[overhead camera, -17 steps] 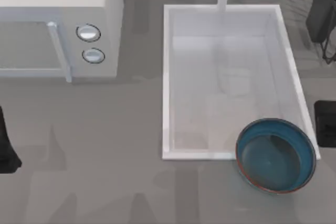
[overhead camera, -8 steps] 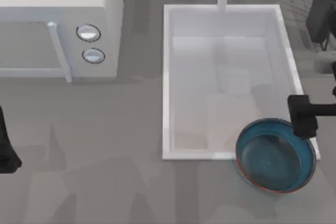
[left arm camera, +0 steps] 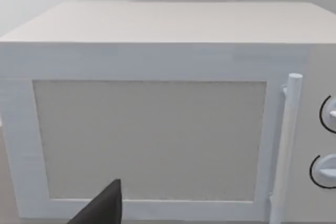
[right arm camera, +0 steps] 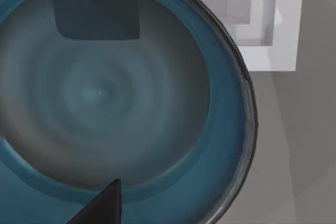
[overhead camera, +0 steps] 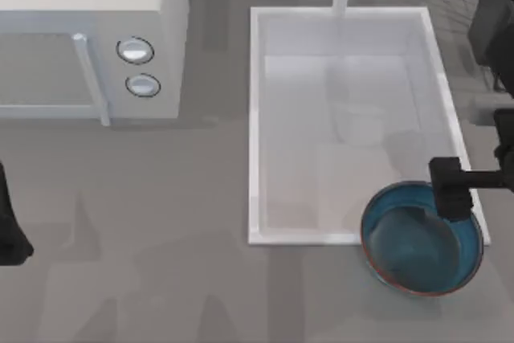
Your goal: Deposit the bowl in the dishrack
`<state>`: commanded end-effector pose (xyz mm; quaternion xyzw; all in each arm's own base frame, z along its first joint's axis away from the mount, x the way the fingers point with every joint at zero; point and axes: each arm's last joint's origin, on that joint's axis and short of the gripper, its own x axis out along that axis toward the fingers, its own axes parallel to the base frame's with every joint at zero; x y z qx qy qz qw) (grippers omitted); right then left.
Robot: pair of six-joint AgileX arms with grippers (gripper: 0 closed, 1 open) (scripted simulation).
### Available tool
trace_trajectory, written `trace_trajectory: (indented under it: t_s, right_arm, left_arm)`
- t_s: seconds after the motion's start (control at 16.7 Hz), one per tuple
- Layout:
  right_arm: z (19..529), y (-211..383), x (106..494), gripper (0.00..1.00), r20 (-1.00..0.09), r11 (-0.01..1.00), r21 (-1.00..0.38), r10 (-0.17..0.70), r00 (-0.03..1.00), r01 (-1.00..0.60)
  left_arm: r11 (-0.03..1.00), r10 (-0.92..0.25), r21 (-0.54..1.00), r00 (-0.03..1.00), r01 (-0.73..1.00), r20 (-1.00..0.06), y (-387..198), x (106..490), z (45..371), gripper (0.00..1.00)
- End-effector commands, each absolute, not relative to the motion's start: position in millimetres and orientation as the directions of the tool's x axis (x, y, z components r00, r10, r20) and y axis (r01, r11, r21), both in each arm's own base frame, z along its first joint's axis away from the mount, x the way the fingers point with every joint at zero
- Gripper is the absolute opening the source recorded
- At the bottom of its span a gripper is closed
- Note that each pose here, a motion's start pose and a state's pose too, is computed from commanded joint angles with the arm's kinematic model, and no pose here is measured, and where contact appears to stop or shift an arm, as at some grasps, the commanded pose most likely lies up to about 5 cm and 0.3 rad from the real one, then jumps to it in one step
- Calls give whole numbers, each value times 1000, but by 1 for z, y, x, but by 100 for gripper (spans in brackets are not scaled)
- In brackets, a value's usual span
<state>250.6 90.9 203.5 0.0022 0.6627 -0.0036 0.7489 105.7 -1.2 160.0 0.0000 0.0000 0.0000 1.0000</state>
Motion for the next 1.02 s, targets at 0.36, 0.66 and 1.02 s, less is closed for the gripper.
trace_trajectory:
  t_s: [0.36, 0.66, 1.02]
  right_arm:
    - [140, 91, 257, 100, -992, 1000, 1, 0, 127, 8]
    - [132, 90, 257, 100, -992, 1000, 0, -2, 124, 8]
    - [132, 90, 257, 62, -992, 1000, 0, -2, 124, 8]
  left_arm:
    - [1000, 0, 0, 1000, 0, 0, -1, 106, 160, 100]
    - [1000, 0, 0, 1000, 0, 0, -1, 106, 160, 100]
    - [1000, 0, 0, 1000, 0, 0, -1, 106, 160, 100]
